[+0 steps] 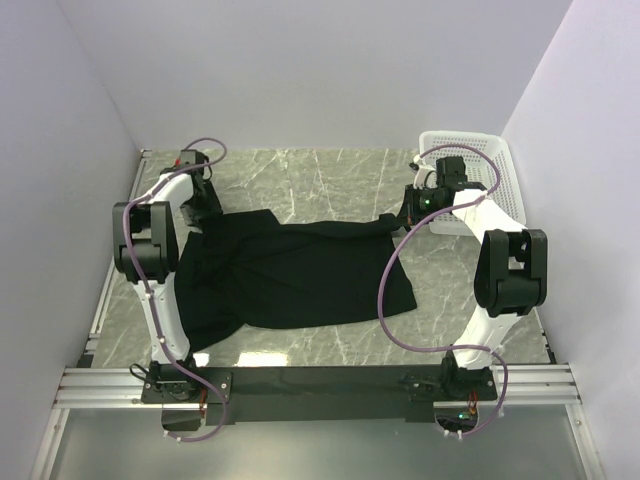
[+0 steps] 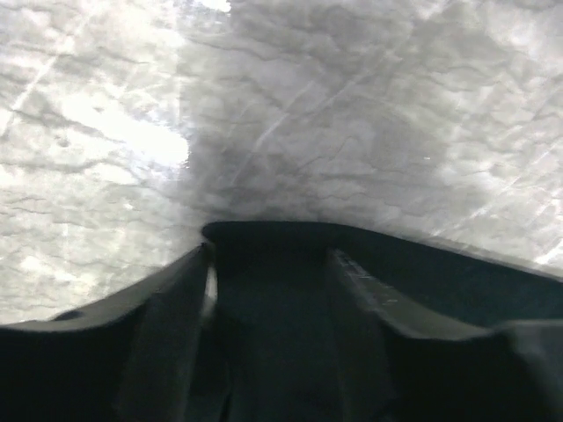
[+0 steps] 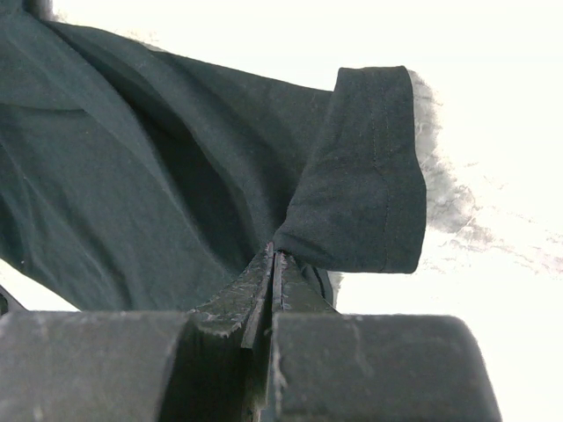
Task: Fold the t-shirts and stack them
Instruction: Flatten the tshirt out
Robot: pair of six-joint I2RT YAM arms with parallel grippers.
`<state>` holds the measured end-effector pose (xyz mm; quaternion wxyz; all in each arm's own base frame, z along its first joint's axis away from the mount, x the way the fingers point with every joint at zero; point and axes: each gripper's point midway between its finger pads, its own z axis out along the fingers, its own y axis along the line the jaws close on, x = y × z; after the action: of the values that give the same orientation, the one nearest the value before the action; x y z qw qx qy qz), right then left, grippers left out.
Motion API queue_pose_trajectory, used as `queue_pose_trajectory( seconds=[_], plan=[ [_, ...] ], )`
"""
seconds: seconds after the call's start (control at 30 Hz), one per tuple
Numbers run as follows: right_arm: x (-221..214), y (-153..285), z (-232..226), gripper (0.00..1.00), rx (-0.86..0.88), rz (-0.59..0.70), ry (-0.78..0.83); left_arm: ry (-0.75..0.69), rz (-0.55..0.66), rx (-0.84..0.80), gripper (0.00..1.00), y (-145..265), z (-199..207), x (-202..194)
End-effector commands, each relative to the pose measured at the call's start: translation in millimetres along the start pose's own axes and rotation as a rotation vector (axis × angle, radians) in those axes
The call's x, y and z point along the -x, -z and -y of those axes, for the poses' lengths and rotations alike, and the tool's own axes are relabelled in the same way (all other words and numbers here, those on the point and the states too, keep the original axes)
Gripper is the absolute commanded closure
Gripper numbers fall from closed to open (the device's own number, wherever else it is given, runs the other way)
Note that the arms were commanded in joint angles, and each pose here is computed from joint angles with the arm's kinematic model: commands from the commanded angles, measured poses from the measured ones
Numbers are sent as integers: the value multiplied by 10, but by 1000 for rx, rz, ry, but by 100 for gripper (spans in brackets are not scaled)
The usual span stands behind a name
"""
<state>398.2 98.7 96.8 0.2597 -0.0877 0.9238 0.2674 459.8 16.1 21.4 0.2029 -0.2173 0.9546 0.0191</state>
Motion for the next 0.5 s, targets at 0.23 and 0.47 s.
queue_pose_trajectory(
  seconds=[0.23,0.47],
  plan=[
    [174,97,-42,100,6,57,26,-37,-4,-36,87,-39,108,-80],
    [288,205,-98,100,1,97,57,-1,252,-231,99,889,478,674]
  ],
)
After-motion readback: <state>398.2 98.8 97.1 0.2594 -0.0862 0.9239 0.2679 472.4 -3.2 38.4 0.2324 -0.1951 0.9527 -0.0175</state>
